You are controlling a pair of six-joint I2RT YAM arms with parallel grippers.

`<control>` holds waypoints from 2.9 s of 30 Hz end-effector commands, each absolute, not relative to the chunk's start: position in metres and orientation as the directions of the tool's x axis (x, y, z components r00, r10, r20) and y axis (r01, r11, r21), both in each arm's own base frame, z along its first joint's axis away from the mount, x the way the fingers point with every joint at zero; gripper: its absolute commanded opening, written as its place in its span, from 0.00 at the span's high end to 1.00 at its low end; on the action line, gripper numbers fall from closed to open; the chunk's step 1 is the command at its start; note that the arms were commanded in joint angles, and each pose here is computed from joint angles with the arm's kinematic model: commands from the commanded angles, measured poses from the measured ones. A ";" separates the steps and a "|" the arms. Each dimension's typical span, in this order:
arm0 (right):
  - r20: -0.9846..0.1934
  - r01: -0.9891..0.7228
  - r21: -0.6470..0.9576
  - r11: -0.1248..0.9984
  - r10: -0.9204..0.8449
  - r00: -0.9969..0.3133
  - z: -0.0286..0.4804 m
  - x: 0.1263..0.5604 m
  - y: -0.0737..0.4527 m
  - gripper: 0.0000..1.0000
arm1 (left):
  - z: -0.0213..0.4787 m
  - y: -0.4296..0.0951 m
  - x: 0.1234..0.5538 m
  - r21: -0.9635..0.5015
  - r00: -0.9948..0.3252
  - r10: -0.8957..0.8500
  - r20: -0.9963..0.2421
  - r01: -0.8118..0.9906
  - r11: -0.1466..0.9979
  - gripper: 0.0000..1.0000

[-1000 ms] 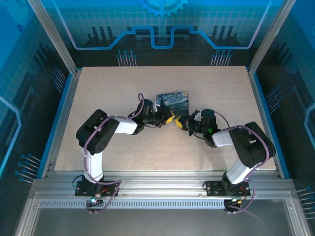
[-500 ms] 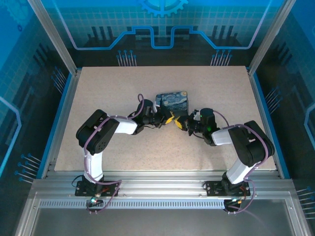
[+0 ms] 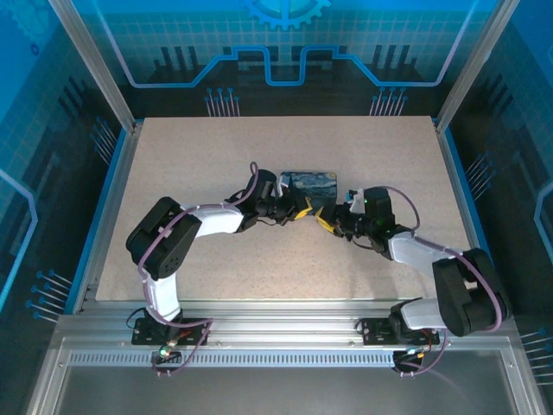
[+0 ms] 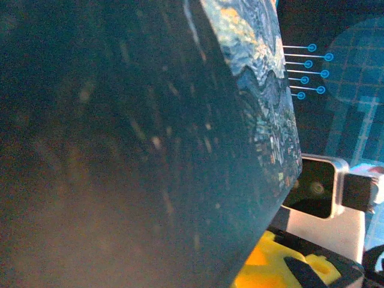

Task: Unlock the padlock with the key

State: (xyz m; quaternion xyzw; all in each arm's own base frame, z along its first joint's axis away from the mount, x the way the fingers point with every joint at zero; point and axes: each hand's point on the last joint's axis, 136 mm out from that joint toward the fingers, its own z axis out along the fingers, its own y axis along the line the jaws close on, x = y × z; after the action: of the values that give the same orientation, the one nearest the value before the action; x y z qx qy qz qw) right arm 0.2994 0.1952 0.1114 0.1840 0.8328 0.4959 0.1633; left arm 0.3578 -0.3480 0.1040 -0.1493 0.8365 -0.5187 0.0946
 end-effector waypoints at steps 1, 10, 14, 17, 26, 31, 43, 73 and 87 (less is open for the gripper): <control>-0.130 0.137 0.815 0.562 0.409 -0.903 0.097 0.283 0.182 0.68 | 0.121 -0.346 0.361 -0.893 -0.934 -0.354 -0.053 -0.115 0.436 1.00; -0.324 -0.006 0.704 0.710 0.314 -0.892 0.109 0.275 0.164 0.69 | 0.128 -0.349 0.360 -0.885 -0.934 -0.349 -0.070 -0.104 0.454 1.00; -0.433 -0.118 0.648 0.753 0.237 -0.870 0.123 0.275 0.166 0.67 | 0.129 -0.352 0.359 -0.886 -0.936 -0.344 -0.067 -0.103 0.453 1.00; -0.478 -0.185 0.623 0.760 0.182 -0.859 0.130 0.277 0.173 0.64 | 0.131 -0.355 0.358 -0.888 -0.939 -0.337 -0.064 -0.100 0.450 1.00; -0.573 -0.347 0.521 0.780 0.018 -0.820 0.130 0.293 0.196 0.55 | 0.130 -0.356 0.356 -0.889 -0.942 -0.330 -0.056 -0.103 0.446 1.00; -0.603 -0.403 0.459 0.791 -0.055 -0.796 0.124 0.304 0.205 0.52 | 0.131 -0.357 0.356 -0.891 -0.945 -0.323 -0.053 -0.101 0.443 1.00; -0.609 -0.472 0.390 0.790 -0.164 -0.776 0.109 0.316 0.214 0.53 | 0.135 -0.360 0.356 -0.898 -0.948 -0.314 -0.046 -0.099 0.430 1.00; -0.588 -0.552 0.299 0.778 -0.305 -0.749 0.095 0.312 0.220 0.97 | 0.129 -0.357 0.356 -0.895 -0.949 -0.314 -0.038 -0.107 0.432 1.00; -0.615 -0.541 0.278 0.794 -0.285 -0.735 0.110 0.316 0.217 0.65 | 0.126 -0.353 0.353 -0.893 -0.949 -0.313 -0.036 -0.110 0.437 1.00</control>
State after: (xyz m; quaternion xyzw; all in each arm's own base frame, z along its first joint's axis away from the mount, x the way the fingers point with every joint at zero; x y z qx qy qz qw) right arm 0.3151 0.2144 0.0939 -0.2278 0.9092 0.2256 0.2658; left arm 0.3561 -0.3479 0.1036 -0.1486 0.8541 -0.4898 0.0925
